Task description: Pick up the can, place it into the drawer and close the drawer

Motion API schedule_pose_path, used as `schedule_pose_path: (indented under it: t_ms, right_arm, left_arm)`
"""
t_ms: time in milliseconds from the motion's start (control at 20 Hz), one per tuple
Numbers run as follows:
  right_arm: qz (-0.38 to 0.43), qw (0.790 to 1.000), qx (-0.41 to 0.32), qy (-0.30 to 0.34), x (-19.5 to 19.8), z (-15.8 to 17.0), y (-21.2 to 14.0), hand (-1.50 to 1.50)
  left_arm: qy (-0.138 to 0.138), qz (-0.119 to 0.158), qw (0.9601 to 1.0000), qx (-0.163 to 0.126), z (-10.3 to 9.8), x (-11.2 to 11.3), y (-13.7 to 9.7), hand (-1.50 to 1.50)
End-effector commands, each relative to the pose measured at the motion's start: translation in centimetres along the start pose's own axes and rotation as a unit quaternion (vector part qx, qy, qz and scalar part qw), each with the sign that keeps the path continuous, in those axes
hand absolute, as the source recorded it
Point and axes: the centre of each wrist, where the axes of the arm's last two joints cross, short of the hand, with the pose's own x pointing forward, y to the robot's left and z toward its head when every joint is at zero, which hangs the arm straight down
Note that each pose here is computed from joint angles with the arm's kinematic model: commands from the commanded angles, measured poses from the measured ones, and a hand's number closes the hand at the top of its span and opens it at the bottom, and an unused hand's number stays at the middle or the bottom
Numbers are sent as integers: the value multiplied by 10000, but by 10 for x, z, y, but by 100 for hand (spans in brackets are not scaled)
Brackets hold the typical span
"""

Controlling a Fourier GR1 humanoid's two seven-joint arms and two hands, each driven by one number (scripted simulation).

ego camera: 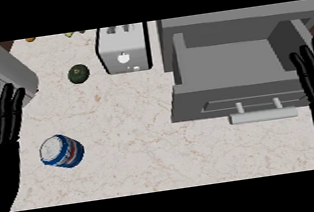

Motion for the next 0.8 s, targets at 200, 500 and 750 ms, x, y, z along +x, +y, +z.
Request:
schedule_pose_path:
  t_ms: [200, 500, 750]
  right_arm:
    - [-72, 9997, 208, 48, 3, -4, -3, -150]
    - [158, 9845, -1092, 1365, -10, 8, -30, -150]
    - [222, 9823, -1140, 1470, -15, 36, -32, -150]
  left_arm:
    - [-98, 582, 9953, -774, 26, 7, 56, -150]
    - [1817, 46, 9816, -580, 37, -2, 81, -150]
    - [1863, 96, 9810, -526, 51, 28, 93, -150]
